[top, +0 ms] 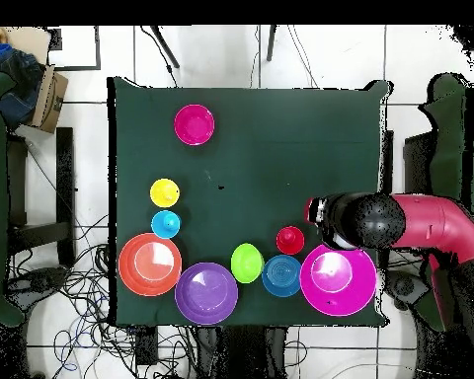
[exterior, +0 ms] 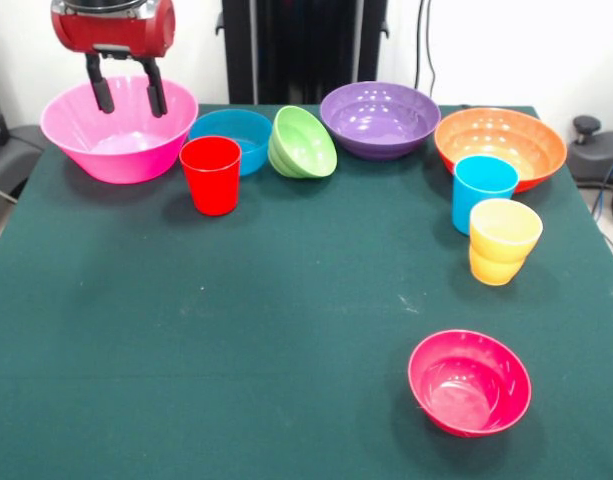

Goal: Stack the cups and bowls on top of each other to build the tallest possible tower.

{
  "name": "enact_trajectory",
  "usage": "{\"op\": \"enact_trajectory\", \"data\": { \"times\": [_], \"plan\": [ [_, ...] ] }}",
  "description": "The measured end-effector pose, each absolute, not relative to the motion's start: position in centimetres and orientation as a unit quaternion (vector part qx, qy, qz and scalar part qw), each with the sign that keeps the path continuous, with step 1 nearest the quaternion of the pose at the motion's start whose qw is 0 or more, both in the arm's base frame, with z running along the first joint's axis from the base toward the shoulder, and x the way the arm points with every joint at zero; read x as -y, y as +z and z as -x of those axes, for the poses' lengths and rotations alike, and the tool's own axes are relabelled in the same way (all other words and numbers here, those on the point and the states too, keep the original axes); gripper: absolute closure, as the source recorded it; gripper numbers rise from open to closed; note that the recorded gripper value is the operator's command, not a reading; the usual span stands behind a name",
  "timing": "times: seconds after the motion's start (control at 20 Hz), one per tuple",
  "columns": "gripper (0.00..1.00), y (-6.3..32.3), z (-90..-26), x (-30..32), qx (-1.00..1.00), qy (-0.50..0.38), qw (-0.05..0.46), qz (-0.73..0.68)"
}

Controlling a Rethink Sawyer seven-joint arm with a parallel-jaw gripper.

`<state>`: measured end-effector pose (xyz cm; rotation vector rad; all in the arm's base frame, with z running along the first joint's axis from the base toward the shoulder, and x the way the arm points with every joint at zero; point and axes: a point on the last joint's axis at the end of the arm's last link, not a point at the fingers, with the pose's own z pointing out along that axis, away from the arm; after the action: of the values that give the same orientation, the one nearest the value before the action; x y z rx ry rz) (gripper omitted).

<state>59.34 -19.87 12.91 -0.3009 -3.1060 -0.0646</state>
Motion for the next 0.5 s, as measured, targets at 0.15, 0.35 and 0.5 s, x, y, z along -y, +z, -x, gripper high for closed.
{"op": "enact_trajectory", "data": {
  "times": [0.15, 0.35, 0.5],
  "plan": [
    [0.00, 13.09, -59.37, 19.92, 0.995, -0.018, 0.009, 0.096],
    [0.00, 13.28, -59.34, 19.88, 0.995, -0.016, 0.008, 0.094],
    [0.00, 13.45, -59.30, 19.59, 0.996, -0.016, 0.007, 0.090]
  ]
}}
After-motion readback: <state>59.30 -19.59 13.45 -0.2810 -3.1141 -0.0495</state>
